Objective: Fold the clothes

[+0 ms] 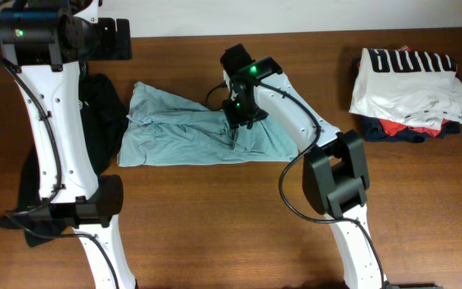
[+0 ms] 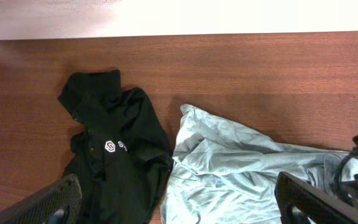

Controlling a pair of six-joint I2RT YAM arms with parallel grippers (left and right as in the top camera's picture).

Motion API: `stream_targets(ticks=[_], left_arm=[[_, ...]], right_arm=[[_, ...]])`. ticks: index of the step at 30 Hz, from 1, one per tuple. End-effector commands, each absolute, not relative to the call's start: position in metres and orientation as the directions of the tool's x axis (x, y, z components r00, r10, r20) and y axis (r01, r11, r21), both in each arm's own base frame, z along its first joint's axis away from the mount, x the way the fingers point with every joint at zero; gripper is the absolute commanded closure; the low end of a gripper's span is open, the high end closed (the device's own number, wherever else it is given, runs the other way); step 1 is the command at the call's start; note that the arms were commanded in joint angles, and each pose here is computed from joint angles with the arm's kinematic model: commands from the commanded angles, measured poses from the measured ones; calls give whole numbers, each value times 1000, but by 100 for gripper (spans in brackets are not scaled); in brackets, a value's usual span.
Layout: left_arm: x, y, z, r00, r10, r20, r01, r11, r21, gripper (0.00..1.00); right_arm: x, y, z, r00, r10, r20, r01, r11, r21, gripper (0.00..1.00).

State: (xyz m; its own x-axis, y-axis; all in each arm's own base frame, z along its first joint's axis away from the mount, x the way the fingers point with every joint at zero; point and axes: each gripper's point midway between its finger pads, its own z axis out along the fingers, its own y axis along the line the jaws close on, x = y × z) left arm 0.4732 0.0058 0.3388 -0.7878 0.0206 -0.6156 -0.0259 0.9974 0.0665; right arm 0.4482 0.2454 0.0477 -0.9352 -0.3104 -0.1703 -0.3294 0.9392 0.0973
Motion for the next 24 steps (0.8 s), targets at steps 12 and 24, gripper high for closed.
stream_targets(ticks=[12,24], left_arm=[[467,7,348,-777,31,-628,-14,998,67,1],[467,7,348,-777,31,-629,-14,998,67,1]], right_arm=[[449,247,27,-960,-236,-153,-248,966,68,89],[436,281,30,-937,-301,-175,-319,944,84,96]])
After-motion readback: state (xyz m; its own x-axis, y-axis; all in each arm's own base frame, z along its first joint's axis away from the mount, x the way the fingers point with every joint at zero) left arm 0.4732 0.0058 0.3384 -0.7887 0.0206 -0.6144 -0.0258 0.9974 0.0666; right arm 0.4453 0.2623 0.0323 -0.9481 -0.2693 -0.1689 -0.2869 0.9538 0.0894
